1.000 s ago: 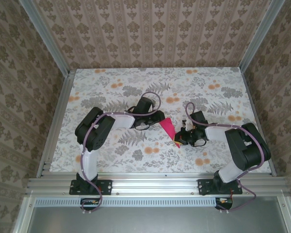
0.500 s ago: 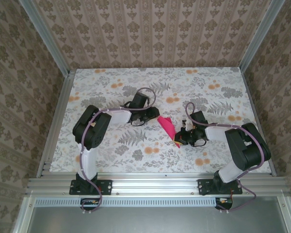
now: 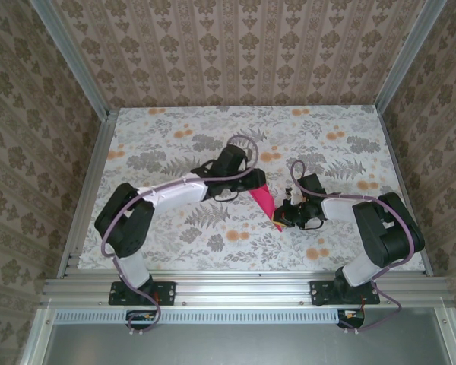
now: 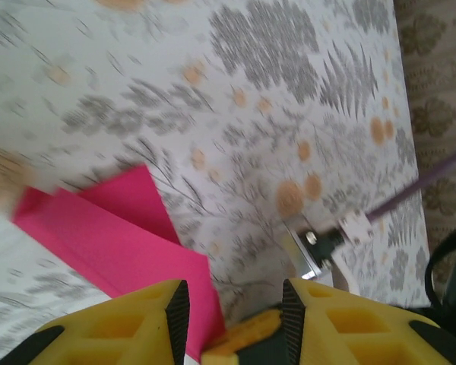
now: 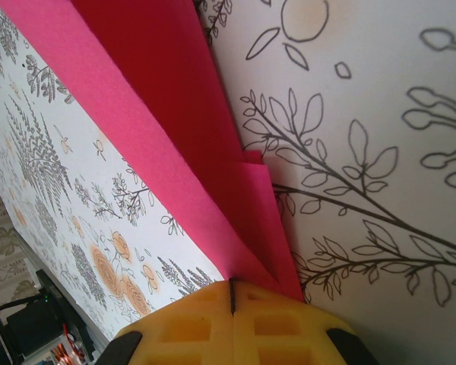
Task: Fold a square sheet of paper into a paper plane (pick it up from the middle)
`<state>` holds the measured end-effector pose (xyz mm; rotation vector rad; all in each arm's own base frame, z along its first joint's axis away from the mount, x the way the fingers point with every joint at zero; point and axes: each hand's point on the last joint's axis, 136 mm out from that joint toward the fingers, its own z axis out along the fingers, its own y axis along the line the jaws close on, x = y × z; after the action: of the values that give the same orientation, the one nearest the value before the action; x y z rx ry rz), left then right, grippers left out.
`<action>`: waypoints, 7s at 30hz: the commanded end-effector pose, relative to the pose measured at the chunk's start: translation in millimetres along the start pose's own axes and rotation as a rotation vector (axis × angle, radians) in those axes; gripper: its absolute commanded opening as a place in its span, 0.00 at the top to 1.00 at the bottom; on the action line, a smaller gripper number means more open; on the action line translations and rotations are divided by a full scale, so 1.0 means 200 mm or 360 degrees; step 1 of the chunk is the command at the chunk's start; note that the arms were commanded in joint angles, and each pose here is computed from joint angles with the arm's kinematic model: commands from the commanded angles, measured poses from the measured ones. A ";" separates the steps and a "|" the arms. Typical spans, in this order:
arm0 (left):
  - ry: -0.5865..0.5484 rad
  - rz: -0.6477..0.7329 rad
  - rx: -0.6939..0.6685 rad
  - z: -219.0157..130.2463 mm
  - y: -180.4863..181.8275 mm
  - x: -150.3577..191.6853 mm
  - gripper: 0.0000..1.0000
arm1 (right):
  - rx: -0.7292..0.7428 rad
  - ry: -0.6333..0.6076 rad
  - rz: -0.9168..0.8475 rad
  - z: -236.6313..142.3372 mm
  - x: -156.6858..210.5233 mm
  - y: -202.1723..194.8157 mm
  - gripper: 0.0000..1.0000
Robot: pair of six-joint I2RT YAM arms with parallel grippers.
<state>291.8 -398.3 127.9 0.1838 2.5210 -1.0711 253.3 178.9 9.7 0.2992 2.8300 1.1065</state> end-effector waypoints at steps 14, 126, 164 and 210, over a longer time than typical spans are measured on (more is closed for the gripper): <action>0.0190 -0.0062 -0.0154 0.37 0.11 0.24 0.61 | 0.0179 0.0075 0.0082 0.01 0.12 -0.16 0.94; 0.0206 -0.0116 -0.0460 0.08 0.36 0.44 1.00 | -0.0026 -0.0078 -0.0469 -0.11 -0.02 0.19 0.45; 0.0178 -0.0176 -0.0400 0.09 0.34 0.41 1.00 | 0.0374 -0.0215 -0.0943 -0.03 0.03 0.17 0.54; -0.0386 -0.0229 -0.0585 -0.70 0.57 0.38 0.43 | 0.1047 -0.0540 -0.0682 -0.20 -0.41 0.25 1.00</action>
<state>210.9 -248.7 117.4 -0.1433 2.4824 -0.7250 339.8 180.1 89.2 -0.1216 2.5933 0.1376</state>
